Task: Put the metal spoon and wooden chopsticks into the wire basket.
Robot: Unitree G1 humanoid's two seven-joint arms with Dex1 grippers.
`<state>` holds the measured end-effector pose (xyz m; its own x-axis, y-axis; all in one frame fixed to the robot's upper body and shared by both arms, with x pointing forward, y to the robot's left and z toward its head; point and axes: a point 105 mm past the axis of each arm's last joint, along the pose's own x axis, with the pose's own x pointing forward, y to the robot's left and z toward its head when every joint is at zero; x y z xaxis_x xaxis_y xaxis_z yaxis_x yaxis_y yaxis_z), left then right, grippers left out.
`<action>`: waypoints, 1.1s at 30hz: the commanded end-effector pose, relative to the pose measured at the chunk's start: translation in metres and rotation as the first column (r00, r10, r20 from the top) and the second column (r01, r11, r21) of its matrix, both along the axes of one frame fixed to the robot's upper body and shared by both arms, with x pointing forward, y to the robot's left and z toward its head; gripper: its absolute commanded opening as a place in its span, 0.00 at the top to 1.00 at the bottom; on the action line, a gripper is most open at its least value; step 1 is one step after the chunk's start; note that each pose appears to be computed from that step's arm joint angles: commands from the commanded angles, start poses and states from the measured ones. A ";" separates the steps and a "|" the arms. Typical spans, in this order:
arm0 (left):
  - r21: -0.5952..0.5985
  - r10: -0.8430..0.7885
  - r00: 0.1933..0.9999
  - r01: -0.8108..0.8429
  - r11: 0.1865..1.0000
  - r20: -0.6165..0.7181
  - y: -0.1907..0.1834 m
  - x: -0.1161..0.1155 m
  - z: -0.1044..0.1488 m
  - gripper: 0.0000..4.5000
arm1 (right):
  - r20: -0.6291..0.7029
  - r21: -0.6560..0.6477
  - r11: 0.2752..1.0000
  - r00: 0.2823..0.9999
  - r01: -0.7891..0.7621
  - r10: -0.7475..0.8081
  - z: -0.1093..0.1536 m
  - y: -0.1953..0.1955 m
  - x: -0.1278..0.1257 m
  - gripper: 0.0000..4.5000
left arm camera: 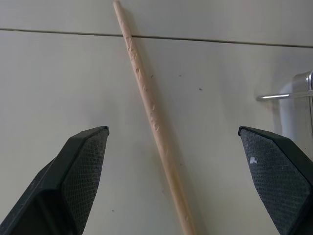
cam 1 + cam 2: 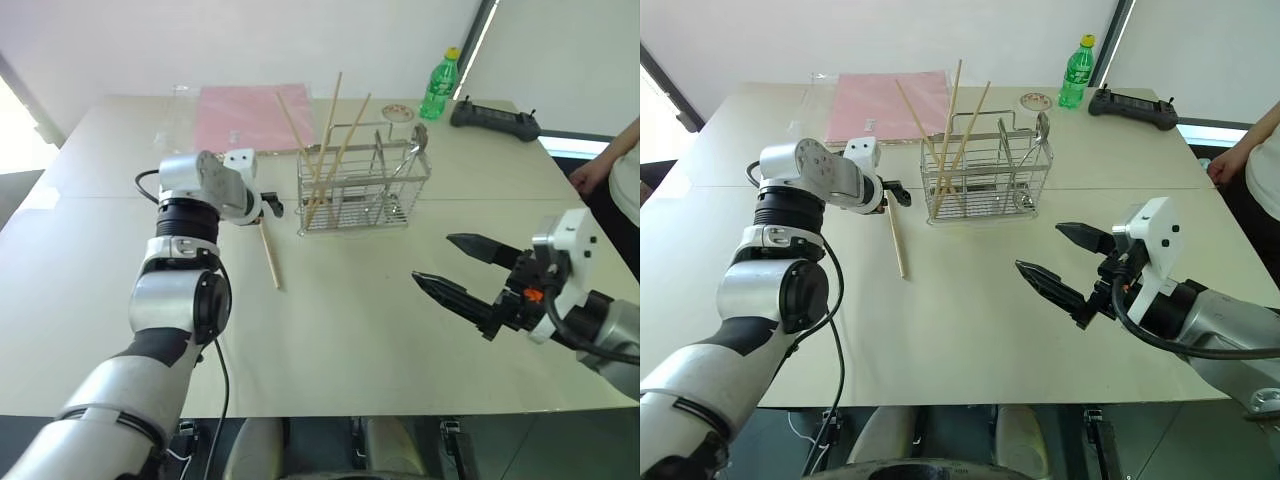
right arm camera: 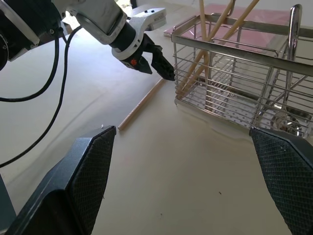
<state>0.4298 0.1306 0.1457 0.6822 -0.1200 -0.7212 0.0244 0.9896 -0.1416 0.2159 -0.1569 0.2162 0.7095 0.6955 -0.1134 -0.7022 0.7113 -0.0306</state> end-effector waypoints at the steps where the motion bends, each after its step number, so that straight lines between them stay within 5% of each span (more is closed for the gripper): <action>1: -0.005 0.017 0.999 -0.017 1.000 0.040 -0.002 0.007 0.005 0.01 | 0.062 0.004 1.000 0.998 -0.009 0.009 0.012 0.003 -0.005 0.00; 12: -0.080 0.105 0.994 -0.103 0.991 0.013 -0.009 0.016 -0.016 0.01 | 0.047 0.002 1.000 0.999 -0.012 0.012 0.009 0.004 -0.008 0.00; 16: -0.108 0.132 0.991 -0.130 0.986 0.013 -0.008 0.018 -0.014 0.29 | 0.049 0.006 1.000 0.999 -0.009 0.008 0.010 0.003 -0.008 0.00; 22: -0.116 0.148 0.989 -0.147 0.982 -0.001 -0.006 0.017 -0.013 0.98 | 0.049 0.006 1.000 0.999 -0.010 0.010 0.010 0.003 -0.007 0.00; 29: -0.148 0.196 0.980 -0.194 0.970 0.005 0.007 0.019 -0.005 0.99 | 0.049 0.007 1.000 0.999 -0.013 0.013 0.010 0.002 -0.005 0.00; 33: -0.200 0.278 0.920 -0.228 0.953 0.276 0.035 0.043 0.051 0.99 | 0.050 0.010 1.000 0.999 -0.014 0.013 0.011 0.002 -0.005 0.00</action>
<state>0.4567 0.1511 0.1419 0.7704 -0.0508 -0.6355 -0.1784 0.9398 -0.2914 0.2122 -0.1560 0.2161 0.7050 0.7012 -0.1063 -0.7064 0.7077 -0.0162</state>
